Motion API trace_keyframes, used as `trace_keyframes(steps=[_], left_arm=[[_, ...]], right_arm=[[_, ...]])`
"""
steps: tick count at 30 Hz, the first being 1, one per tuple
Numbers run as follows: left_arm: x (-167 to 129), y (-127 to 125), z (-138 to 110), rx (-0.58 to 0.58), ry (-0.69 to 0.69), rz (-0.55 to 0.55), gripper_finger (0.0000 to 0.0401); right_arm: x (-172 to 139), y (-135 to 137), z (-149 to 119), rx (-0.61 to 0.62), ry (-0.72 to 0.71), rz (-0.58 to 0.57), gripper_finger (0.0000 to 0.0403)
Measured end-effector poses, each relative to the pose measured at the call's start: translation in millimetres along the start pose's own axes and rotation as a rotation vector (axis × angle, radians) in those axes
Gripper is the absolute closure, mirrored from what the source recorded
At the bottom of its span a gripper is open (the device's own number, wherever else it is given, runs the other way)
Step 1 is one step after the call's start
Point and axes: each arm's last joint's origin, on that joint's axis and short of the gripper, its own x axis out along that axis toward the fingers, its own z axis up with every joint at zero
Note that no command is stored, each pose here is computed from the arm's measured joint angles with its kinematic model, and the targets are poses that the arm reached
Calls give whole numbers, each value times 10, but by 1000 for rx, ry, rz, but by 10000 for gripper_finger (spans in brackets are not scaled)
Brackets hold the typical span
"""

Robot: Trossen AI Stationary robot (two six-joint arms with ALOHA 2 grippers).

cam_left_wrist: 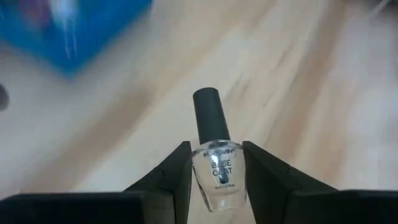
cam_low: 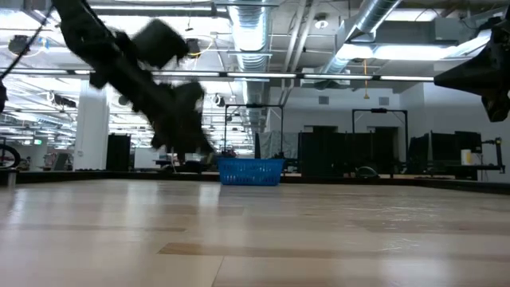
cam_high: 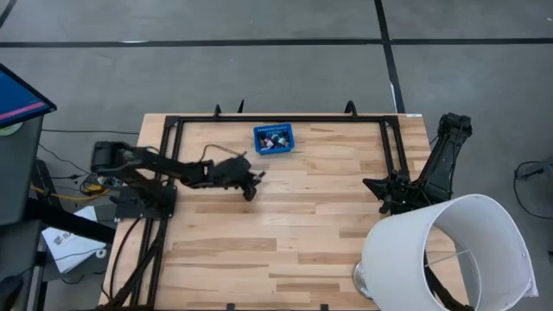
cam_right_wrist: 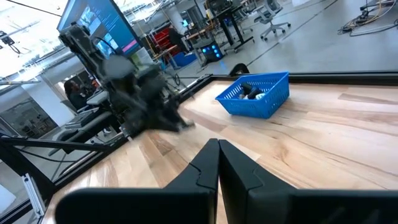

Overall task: Pick & Place Nail Polish
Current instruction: Put the transparent nail polish bottle into the blue basket

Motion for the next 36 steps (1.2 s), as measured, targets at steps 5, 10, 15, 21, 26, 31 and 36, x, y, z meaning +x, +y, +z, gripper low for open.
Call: trace_keyframes(steps=[5, 10, 15, 21, 26, 31, 36], left_arm=[[-305, -86, 240, 34, -160, -43, 291], [-478, -19, 422, 86, -275, -10, 291], [-483, 139, 514, 53, -299, 32, 291], [-446, 334, 594, 69, -292, 24, 291], [-459, 469, 708, 95, -327, 57, 291], [-433, 531, 937, 185, -369, 94, 291], [-160, 582, 1046, 237, -310, 95, 291]], right_arm=[[0, -2, 2, -6, 0, 0, 403], [-26, 8, -2, -48, 6, 36, 403], [-96, 28, 9, -133, 9, 136, 403], [-141, 14, 17, -157, 36, 204, 403], [-116, 9, 23, -184, 17, 170, 403], [-64, -7, 35, -191, -15, 97, 403], [-37, -16, 41, -191, -32, 59, 403]])
